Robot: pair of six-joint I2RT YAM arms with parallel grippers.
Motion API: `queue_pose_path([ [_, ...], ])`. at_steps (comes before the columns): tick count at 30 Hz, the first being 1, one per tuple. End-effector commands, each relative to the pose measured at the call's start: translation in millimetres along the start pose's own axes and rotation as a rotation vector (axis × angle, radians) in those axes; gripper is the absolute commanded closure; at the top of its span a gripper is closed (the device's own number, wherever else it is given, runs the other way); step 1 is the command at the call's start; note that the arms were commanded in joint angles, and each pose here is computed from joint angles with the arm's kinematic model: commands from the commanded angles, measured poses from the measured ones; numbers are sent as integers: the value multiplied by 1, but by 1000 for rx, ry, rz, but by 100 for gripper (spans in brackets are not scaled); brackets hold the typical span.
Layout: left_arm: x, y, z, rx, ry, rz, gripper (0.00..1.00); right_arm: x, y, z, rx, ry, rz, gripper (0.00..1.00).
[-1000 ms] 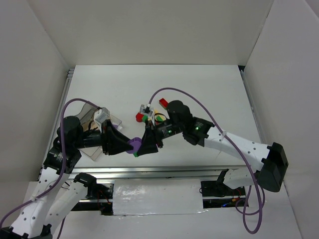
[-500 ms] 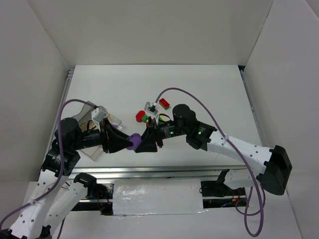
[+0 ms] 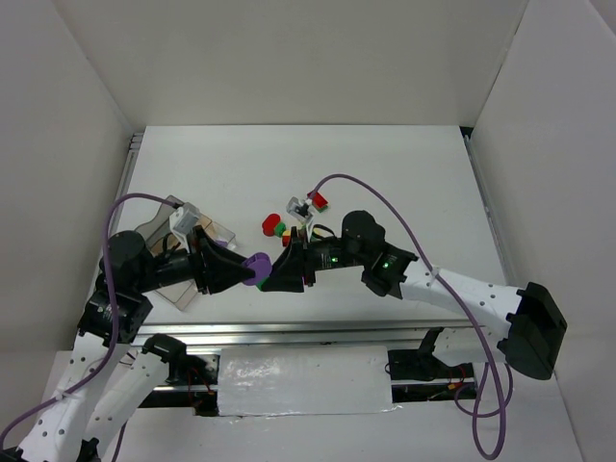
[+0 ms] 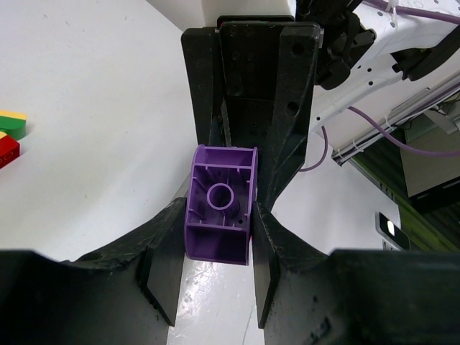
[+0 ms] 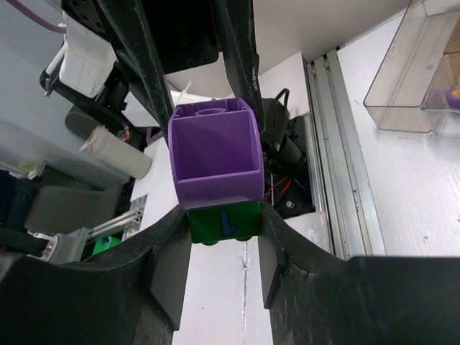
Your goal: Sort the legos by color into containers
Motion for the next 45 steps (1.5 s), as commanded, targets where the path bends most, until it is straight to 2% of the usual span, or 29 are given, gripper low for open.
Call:
queue_pose_path([
  [1, 0, -2, 13, -43, -28, 7, 100, 26, 2, 14, -85, 90, 100, 92],
  [2, 0, -2, 13, -45, -28, 16, 100, 24, 4, 13, -89, 93, 98, 100],
  [4, 3, -2, 15, -50, -11, 50, 100, 22, 6, 10, -93, 111, 104, 100],
  [8, 37, -2, 14, -15, 95, 365, 100, -4, 19, 0, -98, 121, 74, 100],
  [14, 69, 6, 19, 18, 153, 687, 100, -34, 38, -15, -116, 69, -5, 100],
  [17, 93, 19, 14, 20, 184, 941, 100, -49, 46, -14, -150, 25, -118, 100],
  [18, 107, 34, 5, 33, 220, 1139, 100, -48, 47, -8, -172, 30, -152, 100],
  [21, 137, 43, -19, 93, 289, 1411, 100, -54, 50, -3, -204, -1, -259, 100],
  [23, 153, 35, -35, 167, 325, 1450, 100, -54, 51, -4, -200, -3, -268, 100],
  [31, 195, 15, -69, 278, 458, 1566, 100, -46, 56, -10, -178, 23, -269, 100],
  [36, 205, 13, -81, 315, 489, 1615, 99, -47, 59, -15, -168, 28, -278, 100],
  [37, 206, 12, -84, 332, 493, 1605, 97, -48, 59, -16, -166, 32, -281, 100],
  [38, 207, 11, -85, 328, 496, 1600, 87, -48, 60, -17, -165, 32, -280, 100],
  [40, 207, 11, -88, 336, 499, 1589, 78, -48, 61, -17, -166, 36, -284, 100],
  [41, 207, 9, -88, 329, 506, 1573, 69, -48, 61, -17, -168, 36, -285, 100],
  [43, 207, 8, -88, 322, 507, 1563, 57, -49, 60, -17, -167, 35, -286, 100],
  [44, 206, 8, -88, 320, 509, 1565, 43, -50, 59, -17, -163, 30, -288, 100],
  [45, 205, 10, -88, 325, 510, 1568, 36, -51, 59, -16, -163, 30, -290, 100],
])
Point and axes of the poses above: each gripper's point midway between its finger pads, its own y axis back along the fingers, its own x axis along the line the jaws close on, z = x × y, the point moved 7 cm from there along y, back along the fingers, and after that the axes turned 14 degrees about -y, right-handed, at the moved point
